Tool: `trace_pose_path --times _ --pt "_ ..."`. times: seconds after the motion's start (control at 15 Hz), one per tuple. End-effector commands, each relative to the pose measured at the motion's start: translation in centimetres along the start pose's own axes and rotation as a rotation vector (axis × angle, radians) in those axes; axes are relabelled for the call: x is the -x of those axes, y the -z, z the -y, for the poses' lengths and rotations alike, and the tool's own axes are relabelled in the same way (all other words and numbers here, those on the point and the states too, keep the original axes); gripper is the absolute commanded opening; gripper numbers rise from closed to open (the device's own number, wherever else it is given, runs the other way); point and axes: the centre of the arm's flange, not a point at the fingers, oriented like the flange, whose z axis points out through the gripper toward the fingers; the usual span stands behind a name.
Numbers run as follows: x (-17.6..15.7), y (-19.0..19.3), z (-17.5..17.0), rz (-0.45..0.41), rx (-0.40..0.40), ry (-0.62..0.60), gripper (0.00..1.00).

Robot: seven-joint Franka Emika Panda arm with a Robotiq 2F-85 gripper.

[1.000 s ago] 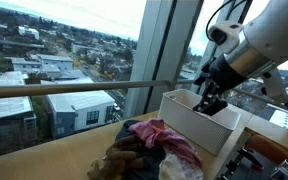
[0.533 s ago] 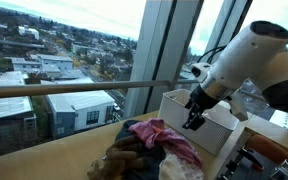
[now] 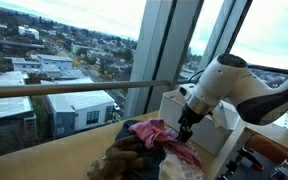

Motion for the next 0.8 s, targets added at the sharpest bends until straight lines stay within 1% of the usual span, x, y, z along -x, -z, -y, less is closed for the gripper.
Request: trace_pose_path --times 0.0,0.33,0.73 --pt "-2.3 -2.4 0.1 -0.004 -0.022 0.028 1.00" --pt "-3.3 -5.8 0.8 0.026 -0.042 0.058 1.00" --pt "-3.3 -9.8 2.7 0.067 -0.095 0.082 1.00"
